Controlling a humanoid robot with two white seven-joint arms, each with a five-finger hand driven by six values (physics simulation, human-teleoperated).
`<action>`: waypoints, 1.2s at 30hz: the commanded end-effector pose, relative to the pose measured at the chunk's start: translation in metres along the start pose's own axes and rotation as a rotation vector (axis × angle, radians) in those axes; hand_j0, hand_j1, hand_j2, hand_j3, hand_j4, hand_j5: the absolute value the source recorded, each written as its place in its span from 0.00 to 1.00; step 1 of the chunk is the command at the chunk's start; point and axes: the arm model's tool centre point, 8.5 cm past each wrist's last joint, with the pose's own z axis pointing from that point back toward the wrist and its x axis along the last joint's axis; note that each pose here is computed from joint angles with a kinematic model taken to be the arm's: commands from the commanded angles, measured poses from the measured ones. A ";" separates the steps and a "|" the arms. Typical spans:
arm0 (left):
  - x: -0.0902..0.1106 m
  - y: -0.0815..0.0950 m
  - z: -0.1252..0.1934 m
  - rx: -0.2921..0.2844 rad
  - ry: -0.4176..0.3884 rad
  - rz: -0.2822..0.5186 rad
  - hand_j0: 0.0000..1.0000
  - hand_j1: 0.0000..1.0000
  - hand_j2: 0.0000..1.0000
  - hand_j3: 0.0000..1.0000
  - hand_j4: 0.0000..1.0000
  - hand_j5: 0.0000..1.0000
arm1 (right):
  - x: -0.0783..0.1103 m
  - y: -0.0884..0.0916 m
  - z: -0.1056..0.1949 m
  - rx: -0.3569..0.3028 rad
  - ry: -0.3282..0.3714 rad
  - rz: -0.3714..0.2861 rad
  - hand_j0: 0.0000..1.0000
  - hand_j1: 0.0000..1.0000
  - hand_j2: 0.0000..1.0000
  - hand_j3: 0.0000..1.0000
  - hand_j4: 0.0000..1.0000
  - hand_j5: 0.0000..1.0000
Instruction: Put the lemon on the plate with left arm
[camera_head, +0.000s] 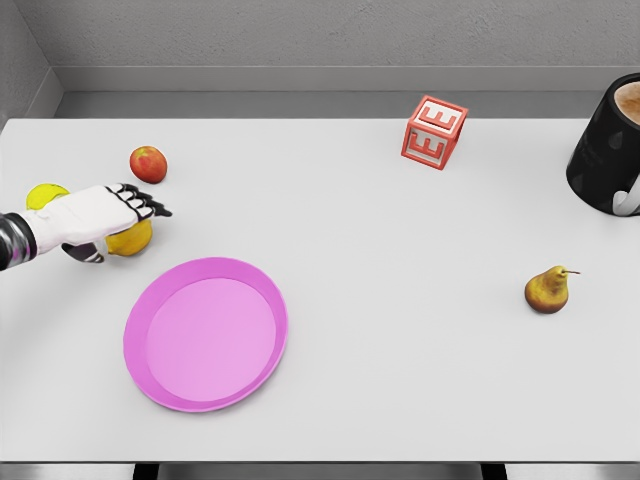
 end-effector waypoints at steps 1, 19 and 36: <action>-0.001 -0.003 -0.001 -0.005 0.004 0.009 1.00 1.00 1.00 1.00 1.00 1.00 | 0.000 0.000 0.000 0.000 0.001 0.000 1.00 1.00 1.00 1.00 1.00 1.00; -0.001 -0.001 -0.002 -0.005 0.004 0.003 0.86 0.86 0.86 0.86 0.86 0.86 | 0.000 0.000 0.000 0.000 -0.001 0.000 1.00 1.00 1.00 1.00 1.00 1.00; 0.001 -0.002 -0.004 -0.018 -0.006 -0.008 0.66 0.66 0.66 0.66 0.66 0.66 | 0.000 0.000 0.000 0.000 0.001 0.000 1.00 1.00 1.00 1.00 1.00 1.00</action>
